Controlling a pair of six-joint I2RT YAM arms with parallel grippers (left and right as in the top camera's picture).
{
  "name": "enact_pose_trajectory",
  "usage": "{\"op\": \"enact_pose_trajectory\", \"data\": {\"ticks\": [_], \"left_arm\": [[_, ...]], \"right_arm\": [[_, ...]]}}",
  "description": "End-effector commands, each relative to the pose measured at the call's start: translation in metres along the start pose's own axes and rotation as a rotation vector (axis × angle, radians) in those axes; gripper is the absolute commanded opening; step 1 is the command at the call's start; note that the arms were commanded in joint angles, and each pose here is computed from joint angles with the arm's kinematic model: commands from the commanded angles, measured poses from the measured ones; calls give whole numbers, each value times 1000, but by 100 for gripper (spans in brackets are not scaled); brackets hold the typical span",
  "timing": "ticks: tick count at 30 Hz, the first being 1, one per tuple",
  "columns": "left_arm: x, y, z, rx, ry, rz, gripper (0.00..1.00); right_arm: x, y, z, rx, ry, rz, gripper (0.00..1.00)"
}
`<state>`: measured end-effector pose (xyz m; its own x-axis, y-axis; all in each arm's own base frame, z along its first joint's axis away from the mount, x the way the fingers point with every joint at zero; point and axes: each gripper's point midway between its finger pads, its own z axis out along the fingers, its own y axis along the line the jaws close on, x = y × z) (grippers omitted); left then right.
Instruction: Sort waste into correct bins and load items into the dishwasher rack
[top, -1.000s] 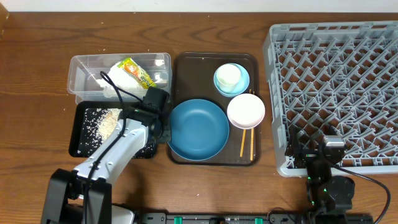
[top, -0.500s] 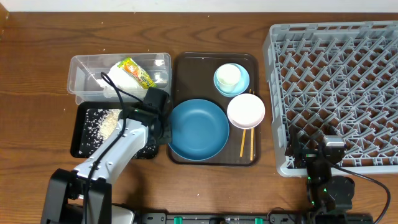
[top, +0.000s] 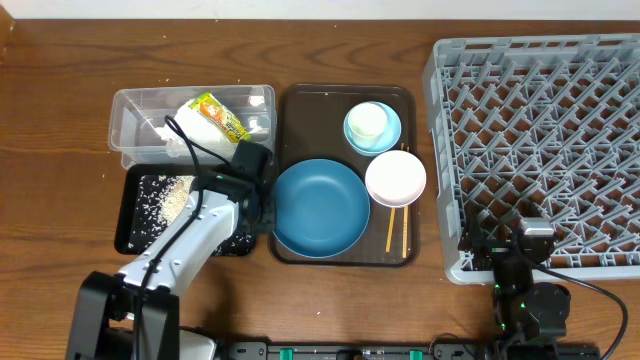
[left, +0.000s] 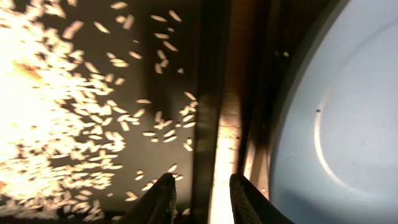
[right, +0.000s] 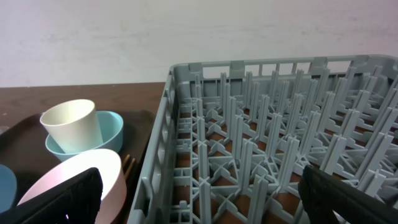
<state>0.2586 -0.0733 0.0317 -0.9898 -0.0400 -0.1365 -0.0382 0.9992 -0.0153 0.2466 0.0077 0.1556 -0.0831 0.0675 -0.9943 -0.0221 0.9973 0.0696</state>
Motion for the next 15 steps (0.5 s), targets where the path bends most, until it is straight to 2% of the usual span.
{"op": "enact_pose_trajectory", "data": {"ticks": [1, 6, 9, 15], "left_arm": [[-28, 5, -28, -36, -106, 0, 33], [-46, 0, -64, 1, -204, -24, 34], [-48, -4, -80, 45, -254, -93, 34], [-37, -47, -99, 316, -212, -93, 34]], "right_arm": [[2, 2, 0, -8, 5, 2, 99], [2, 2, 0, -8, 5, 2, 99], [2, 2, 0, -8, 5, 2, 99], [2, 2, 0, -8, 5, 2, 99]]}}
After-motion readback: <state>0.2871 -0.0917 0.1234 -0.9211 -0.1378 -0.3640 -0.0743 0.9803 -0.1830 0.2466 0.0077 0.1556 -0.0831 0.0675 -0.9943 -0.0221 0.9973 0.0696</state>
